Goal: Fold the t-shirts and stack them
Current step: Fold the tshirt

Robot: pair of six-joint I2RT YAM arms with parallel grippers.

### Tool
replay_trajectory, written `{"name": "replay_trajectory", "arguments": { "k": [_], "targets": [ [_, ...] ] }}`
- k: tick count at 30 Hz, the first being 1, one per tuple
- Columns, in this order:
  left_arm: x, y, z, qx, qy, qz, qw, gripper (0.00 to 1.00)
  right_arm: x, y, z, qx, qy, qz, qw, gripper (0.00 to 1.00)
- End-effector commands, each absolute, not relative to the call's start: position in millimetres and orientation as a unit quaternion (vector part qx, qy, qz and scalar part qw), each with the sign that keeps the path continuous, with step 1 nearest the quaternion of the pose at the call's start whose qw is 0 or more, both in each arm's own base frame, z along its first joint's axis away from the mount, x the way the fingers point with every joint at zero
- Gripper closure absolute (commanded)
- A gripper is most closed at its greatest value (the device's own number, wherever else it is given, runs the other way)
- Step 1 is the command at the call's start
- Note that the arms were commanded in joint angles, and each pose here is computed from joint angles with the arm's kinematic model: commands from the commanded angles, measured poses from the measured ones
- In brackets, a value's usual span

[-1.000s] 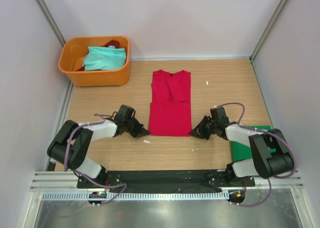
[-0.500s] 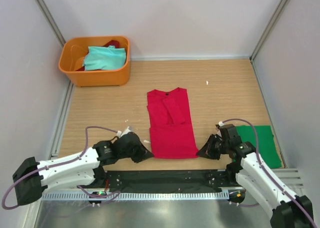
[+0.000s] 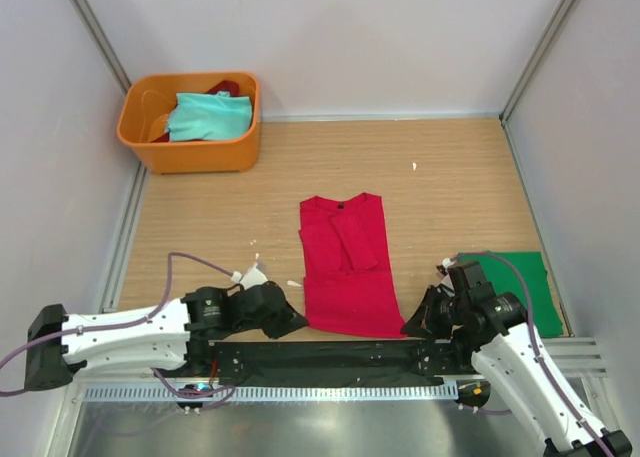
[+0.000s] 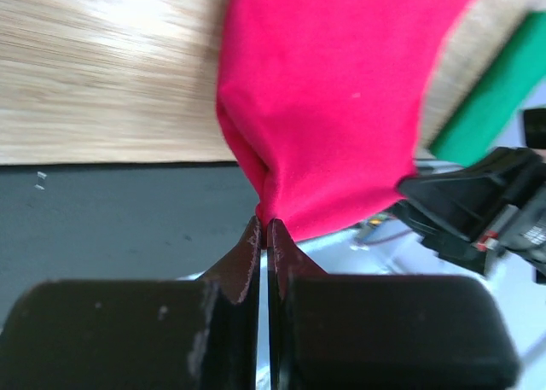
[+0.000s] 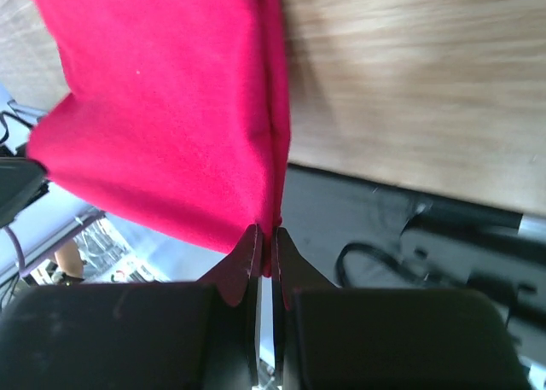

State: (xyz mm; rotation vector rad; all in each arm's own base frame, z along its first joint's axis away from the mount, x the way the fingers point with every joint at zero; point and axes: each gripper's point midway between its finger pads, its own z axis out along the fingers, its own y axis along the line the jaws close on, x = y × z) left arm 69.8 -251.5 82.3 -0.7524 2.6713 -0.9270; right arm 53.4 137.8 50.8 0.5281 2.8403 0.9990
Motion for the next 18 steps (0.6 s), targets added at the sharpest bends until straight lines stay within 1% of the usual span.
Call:
{"name": "replay_trajectory", "arguments": {
  "k": [1,3,4,5,6,7,8,9,11,12,13,15,16,17,18],
  "targets": [
    [95,-234,118,-0.278,0.891,-0.315,0.171,1.00,54,137,82,0.141,0.935,0.321,0.046,0.98],
    [106,-224,130,-0.274,0.893,-0.305,0.186,1.00,73,137,100,0.124,0.941,0.308,0.059,0.98],
    [123,-220,145,-0.268,0.890,-0.306,0.206,1.00,84,140,108,0.118,0.942,0.308,0.069,0.98],
    [126,-221,148,-0.259,0.898,-0.299,0.196,1.00,100,143,128,0.108,0.939,0.312,0.095,0.98],
    [133,-221,152,-0.253,0.900,-0.299,0.193,1.00,110,144,130,0.110,0.944,0.300,0.082,0.98],
    [142,-220,155,-0.245,0.903,-0.294,0.194,1.00,125,148,137,0.104,0.942,0.304,0.099,0.98],
    [163,-218,171,-0.238,0.898,-0.301,0.215,1.00,136,151,142,0.103,0.941,0.305,0.101,0.98],
    [171,-221,167,-0.230,0.907,-0.293,0.199,1.00,153,156,149,0.102,0.942,0.303,0.102,0.98],
    [191,-221,175,-0.201,0.913,-0.287,0.211,1.00,177,164,154,0.100,0.939,0.310,0.113,0.98],
    [212,-219,179,-0.212,0.912,-0.283,0.206,1.00,190,168,162,0.099,0.935,0.316,0.124,0.98],
    [218,-223,183,-0.203,0.913,-0.294,0.198,1.00,206,173,158,0.105,0.934,0.320,0.117,0.98],
    [252,-222,198,-0.196,0.905,-0.308,0.219,1.00,229,178,166,0.107,0.930,0.327,0.130,0.98],
    [263,-225,187,-0.193,0.912,-0.299,0.203,1.00,242,178,168,0.112,0.927,0.330,0.139,0.98],
    [275,-227,192,-0.188,0.911,-0.302,0.208,1.00,250,180,162,0.113,0.929,0.330,0.125,0.98],
    [287,-224,195,-0.180,0.912,-0.300,0.216,1.00,262,182,169,0.111,0.926,0.335,0.135,0.98]
  ]
}}
